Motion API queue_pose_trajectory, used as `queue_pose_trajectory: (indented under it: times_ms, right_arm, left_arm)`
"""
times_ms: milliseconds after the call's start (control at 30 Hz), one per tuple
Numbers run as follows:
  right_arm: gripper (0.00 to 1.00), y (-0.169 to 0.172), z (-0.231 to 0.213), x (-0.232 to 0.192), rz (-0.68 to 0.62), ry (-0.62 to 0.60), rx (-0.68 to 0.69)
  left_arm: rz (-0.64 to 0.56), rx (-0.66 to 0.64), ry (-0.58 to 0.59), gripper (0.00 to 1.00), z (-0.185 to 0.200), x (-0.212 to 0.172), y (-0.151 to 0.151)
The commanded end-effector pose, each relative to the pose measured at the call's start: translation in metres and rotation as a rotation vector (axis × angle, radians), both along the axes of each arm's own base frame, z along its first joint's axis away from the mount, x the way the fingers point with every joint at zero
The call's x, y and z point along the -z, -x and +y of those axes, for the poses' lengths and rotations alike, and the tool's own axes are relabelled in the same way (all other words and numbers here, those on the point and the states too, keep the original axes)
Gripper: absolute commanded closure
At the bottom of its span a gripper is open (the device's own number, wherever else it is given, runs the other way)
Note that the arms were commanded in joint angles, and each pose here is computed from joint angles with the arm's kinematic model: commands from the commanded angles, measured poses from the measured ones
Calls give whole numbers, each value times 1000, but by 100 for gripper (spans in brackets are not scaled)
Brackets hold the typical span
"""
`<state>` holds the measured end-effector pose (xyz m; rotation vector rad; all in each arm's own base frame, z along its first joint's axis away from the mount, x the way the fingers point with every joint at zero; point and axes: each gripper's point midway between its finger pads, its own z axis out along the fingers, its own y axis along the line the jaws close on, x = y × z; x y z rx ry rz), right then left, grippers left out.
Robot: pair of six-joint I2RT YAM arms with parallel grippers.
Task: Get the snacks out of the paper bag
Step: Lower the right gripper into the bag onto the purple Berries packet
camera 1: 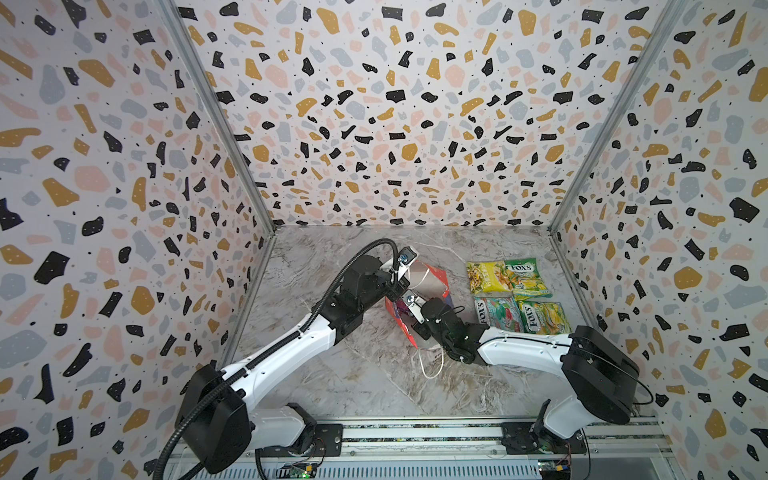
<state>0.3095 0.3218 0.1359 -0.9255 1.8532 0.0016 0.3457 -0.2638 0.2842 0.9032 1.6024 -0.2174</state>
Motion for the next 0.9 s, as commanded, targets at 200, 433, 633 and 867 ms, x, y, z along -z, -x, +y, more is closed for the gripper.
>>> queue_pose_trajectory:
  times_ms: [200, 433, 633, 867]
  right_arm:
    - [88, 11, 11, -35, -63, -67, -94]
    - [58, 11, 14, -28, 68, -124, -116]
    - [48, 14, 21, -22, 136, -174, -139]
    - [42, 11, 32, -5, 214, -193, -154]
  left_arm:
    - [-76, 9, 59, 100, 0, -31, 3]
    - [-75, 9, 57, 100, 0, -31, 3]
    - [-76, 11, 59, 100, -1, -31, 2]
    - [-70, 13, 57, 100, -2, -31, 2]
